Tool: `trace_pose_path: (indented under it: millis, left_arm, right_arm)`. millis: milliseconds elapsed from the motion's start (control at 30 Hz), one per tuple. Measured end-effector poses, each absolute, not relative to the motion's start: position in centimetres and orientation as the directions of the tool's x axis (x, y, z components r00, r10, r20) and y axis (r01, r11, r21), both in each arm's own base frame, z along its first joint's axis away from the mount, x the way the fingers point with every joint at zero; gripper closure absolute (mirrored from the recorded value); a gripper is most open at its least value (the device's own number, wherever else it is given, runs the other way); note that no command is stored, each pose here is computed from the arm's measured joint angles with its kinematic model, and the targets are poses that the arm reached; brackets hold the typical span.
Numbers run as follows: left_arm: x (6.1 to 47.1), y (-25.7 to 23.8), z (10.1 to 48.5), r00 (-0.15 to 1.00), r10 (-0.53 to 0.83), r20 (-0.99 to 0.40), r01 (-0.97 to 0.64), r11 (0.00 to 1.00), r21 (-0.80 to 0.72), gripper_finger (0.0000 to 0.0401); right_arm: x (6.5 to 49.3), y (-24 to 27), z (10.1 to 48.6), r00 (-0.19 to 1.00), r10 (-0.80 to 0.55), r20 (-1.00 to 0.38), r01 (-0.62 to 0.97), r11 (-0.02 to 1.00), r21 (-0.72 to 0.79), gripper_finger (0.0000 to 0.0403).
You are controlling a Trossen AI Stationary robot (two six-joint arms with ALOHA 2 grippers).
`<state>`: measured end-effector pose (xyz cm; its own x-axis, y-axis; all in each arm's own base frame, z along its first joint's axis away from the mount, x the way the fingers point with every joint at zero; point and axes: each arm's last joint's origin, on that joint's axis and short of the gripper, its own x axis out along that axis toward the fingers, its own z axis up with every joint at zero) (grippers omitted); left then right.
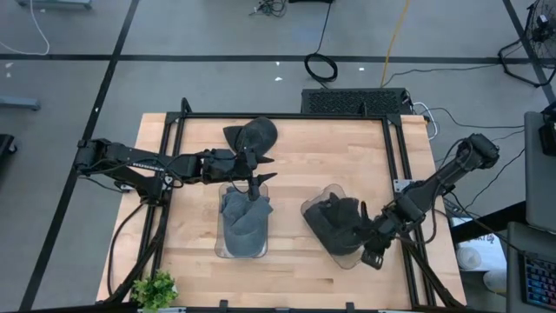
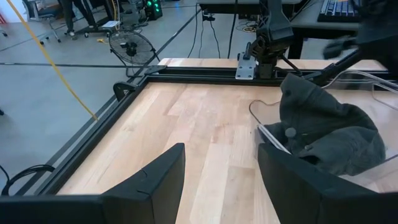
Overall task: Pick & Place hat
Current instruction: Adjust the right transparent bin on the table
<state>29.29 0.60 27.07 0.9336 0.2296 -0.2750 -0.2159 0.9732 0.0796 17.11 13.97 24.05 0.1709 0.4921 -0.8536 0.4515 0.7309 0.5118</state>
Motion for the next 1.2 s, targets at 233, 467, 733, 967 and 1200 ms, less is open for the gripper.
trace_pose_path:
  millis: [233,467,733,967,1200]
  left_arm:
    - [29.3,0.6,27.1,0.934,0.23,-0.275,-0.215,0.973,0.081,0.0187]
    - [29.3,0.6,27.1,0.934,0.23,-0.272,-0.216,0.973,0.082,0.0187]
    - [29.3,0.7,27.2,0.935,0.237,-0.263,-0.216,0.971,0.105,0.0187]
    - [29.3,0.7,27.2,0.935,0.236,-0.265,-0.215,0.971,0.106,0.0187]
    - [29.3,0.7,27.1,0.933,0.235,-0.273,-0.215,0.971,0.104,0.0187]
  right_arm:
    - [19.4,14.8,25.5,0.47,0.503,-0.725,0.04,0.808,0.587,0.0403]
    - [21.7,10.0,25.1,0.654,0.068,-0.754,0.087,0.983,0.164,0.0403]
    - [22.4,3.3,23.2,0.437,-0.083,-0.896,0.24,0.97,0.027,0.0403]
    - [23.7,-0.2,21.7,0.361,-0.106,-0.926,0.284,0.959,0.001,0.0403]
    - [23.9,-1.6,21.4,0.313,-0.377,-0.872,0.543,0.824,-0.161,0.0403]
